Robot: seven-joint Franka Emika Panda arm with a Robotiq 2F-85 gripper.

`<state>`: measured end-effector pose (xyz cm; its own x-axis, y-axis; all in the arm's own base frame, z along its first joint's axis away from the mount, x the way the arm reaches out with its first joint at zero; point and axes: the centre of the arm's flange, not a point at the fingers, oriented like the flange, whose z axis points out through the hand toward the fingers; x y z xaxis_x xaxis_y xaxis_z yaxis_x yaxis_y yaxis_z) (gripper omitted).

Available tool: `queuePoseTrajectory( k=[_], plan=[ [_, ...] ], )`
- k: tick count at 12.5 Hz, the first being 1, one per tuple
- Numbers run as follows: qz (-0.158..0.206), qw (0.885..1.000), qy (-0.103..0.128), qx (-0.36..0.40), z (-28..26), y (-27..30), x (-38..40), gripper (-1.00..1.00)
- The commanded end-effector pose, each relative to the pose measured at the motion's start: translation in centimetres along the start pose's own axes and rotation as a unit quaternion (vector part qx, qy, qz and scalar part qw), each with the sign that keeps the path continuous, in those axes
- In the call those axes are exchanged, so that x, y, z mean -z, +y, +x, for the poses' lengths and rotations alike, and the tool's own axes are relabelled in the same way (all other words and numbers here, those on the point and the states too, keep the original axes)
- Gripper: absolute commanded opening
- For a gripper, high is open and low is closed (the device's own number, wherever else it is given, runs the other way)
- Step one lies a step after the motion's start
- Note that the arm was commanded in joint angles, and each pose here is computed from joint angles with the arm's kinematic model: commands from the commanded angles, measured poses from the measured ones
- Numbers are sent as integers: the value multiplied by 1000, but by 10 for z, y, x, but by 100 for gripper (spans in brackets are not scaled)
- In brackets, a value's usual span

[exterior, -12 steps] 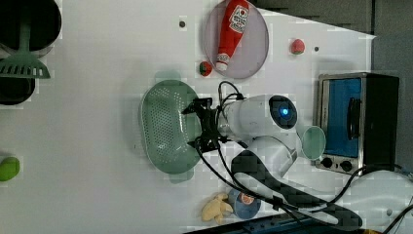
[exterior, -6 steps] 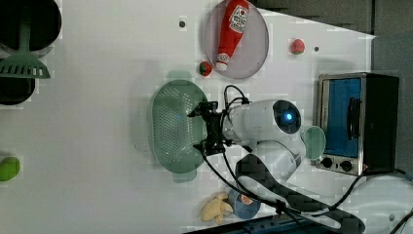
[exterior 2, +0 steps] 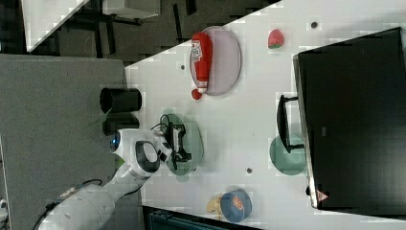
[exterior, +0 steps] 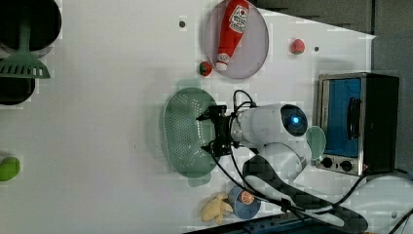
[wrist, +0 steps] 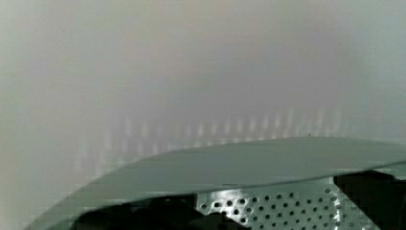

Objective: Drag strainer left to right.

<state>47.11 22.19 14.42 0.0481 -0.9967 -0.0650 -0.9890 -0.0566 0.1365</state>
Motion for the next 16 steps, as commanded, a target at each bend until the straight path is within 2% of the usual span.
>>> queuePoseTrajectory(
  k=[1,3,11,16],
  plan=[
    [10,1000,11,-9,56,-13,15,100],
    [9,1000,14,7,80,-15,16,100],
    [3,999,27,-44,151,-12,16,100],
    [3,999,38,-15,198,-13,18,100]
  ],
)
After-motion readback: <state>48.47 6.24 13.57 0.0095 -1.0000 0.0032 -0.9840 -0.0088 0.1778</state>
